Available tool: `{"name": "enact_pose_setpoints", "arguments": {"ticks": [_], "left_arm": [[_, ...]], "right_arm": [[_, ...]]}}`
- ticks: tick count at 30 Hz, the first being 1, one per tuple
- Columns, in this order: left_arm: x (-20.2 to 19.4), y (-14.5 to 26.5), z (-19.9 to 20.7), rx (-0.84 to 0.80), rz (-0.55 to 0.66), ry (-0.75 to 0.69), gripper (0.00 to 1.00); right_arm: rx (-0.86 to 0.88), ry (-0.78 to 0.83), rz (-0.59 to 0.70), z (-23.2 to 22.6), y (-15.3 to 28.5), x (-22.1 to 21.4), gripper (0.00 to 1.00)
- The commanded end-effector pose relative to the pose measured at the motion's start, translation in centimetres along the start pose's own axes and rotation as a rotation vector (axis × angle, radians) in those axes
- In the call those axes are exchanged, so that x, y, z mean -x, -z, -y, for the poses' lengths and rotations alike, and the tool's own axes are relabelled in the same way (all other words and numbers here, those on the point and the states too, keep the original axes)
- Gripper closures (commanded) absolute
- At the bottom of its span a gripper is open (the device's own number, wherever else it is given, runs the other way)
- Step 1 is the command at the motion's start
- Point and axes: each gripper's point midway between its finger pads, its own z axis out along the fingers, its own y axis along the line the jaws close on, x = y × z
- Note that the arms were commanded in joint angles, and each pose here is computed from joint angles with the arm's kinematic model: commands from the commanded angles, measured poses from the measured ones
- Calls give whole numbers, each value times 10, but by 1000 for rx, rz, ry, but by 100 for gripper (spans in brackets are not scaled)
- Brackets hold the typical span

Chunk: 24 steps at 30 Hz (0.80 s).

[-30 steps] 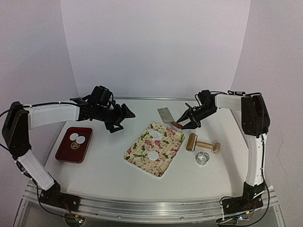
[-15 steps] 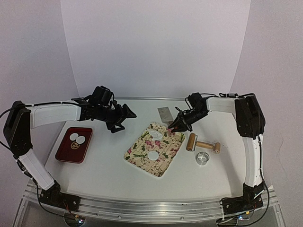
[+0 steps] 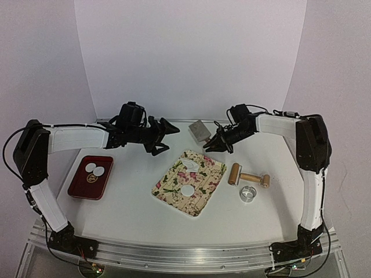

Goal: Roll out the dumpling wrappers from the dough

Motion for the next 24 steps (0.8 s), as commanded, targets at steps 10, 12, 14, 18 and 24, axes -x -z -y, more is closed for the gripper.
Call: {"name": "enact_pose_setpoints", "arguments": {"ticks": [10,12,14,18,24], "left_arm": [[6,-5,124,-423,-14,-63,12],[3,-6,130,-446,-31,-84,14],[2,-3,135,-477,-34,-93,21],[3,3,134,-483,-14,-72,49],[5,6,133,-474,-3,-58,76]], "right_arm": [[339,345,91,-169,23,-92,100],[348,354,79,-174,21,-101,100],[351,358,72,-176,19,-107,100],[355,370,97,-179,25,-114,100],[343,375,88,-172,21,-122,100]]}}
